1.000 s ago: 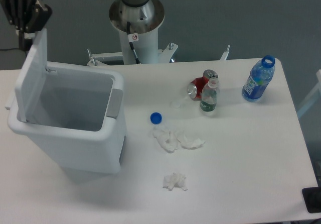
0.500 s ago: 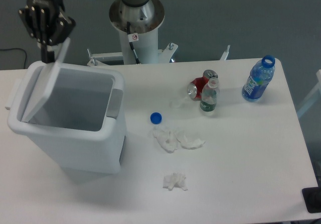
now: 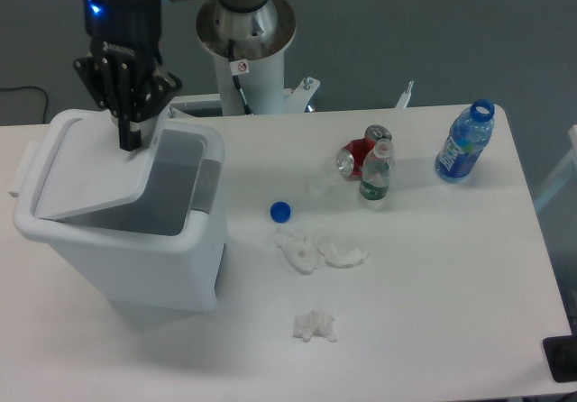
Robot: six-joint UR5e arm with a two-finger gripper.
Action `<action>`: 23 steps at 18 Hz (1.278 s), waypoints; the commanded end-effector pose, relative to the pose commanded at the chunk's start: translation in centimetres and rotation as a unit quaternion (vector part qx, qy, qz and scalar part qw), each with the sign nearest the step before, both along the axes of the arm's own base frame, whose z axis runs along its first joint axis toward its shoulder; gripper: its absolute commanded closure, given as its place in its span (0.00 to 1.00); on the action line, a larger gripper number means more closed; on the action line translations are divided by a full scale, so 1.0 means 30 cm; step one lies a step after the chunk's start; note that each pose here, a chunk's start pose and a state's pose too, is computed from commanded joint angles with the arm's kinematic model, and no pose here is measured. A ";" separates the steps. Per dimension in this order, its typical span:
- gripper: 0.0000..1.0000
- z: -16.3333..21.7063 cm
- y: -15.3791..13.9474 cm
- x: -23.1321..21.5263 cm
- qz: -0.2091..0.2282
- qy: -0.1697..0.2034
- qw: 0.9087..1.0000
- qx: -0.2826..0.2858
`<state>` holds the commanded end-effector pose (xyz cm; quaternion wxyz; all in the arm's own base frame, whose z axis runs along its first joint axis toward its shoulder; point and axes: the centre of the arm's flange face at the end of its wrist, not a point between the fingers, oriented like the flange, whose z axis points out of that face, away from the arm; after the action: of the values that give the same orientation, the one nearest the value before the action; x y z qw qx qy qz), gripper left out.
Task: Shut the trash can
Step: 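Push the lid forward so it swings down over the opening, then press the gripper down on the lid to seat it shut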
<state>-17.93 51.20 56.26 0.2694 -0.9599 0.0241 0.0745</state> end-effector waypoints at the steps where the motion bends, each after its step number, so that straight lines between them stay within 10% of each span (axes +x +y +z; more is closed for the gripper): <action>1: 1.00 -0.013 -0.001 -0.001 0.000 -0.003 1.000 -0.002; 23: 1.00 -0.192 0.035 -0.104 0.014 -0.034 0.998 -0.042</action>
<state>-21.06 52.25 50.51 0.2285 -0.9725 0.0046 0.0447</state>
